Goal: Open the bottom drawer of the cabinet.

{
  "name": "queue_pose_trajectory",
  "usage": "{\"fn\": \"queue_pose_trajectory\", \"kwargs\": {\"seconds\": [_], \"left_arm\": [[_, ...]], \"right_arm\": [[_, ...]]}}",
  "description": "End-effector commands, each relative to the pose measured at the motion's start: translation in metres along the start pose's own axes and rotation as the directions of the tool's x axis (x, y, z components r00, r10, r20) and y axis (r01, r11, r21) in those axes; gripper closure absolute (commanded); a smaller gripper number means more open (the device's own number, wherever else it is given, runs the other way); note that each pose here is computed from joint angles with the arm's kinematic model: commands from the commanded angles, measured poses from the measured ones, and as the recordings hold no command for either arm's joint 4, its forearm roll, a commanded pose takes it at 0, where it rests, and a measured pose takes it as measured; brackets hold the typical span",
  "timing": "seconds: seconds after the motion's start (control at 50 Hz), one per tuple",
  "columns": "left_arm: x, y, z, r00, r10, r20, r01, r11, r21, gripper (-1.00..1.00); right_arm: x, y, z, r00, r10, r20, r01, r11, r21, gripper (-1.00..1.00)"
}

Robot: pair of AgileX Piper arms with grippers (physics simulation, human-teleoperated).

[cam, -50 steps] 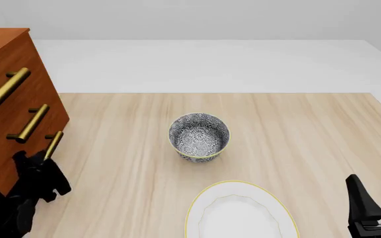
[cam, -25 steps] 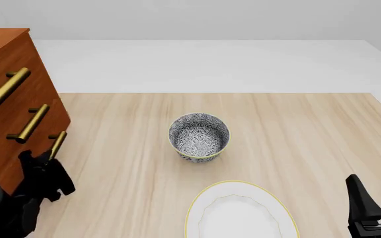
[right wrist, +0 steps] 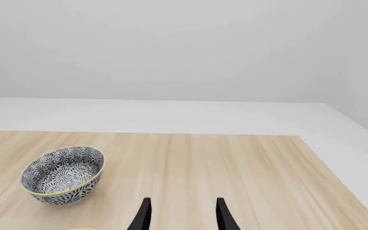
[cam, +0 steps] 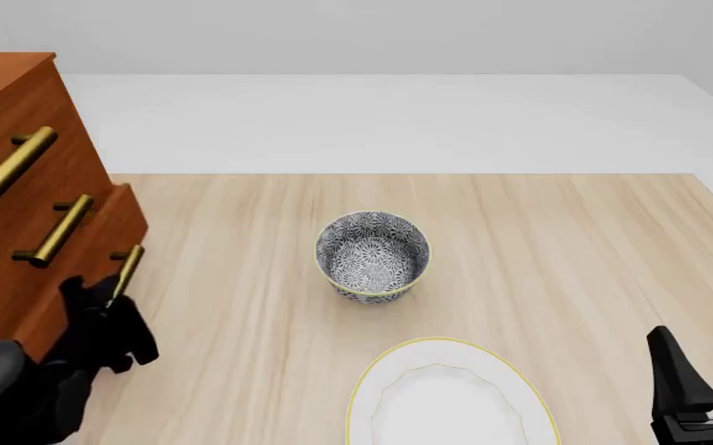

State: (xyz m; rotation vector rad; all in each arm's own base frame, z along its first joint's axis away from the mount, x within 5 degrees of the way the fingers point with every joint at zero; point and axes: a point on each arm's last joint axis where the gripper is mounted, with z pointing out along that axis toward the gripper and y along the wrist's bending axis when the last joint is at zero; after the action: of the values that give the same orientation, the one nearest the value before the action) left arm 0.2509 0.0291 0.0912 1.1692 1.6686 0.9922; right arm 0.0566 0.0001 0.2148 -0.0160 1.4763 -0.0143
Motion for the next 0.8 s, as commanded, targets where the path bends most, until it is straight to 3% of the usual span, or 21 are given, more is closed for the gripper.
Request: {"fn": "queue_pose_trajectory", "kwargs": {"seconds": [0.02,0.8], "left_arm": [[-0.029,-0.016,0.024,0.990,0.056,0.126,-0.060,0.998,0.032,1.00],[-0.047,-0.025,0.030,0.980,0.066,0.188,-0.076,0.996,0.046,1.00]], "right_arm": [[0.000,0.000,0.000,1.000,0.000,0.000,0.000,1.000,0.000,-1.00],[0.000,0.000,0.000,1.000,0.000,0.000,0.000,1.000,0.000,-1.00]]}}
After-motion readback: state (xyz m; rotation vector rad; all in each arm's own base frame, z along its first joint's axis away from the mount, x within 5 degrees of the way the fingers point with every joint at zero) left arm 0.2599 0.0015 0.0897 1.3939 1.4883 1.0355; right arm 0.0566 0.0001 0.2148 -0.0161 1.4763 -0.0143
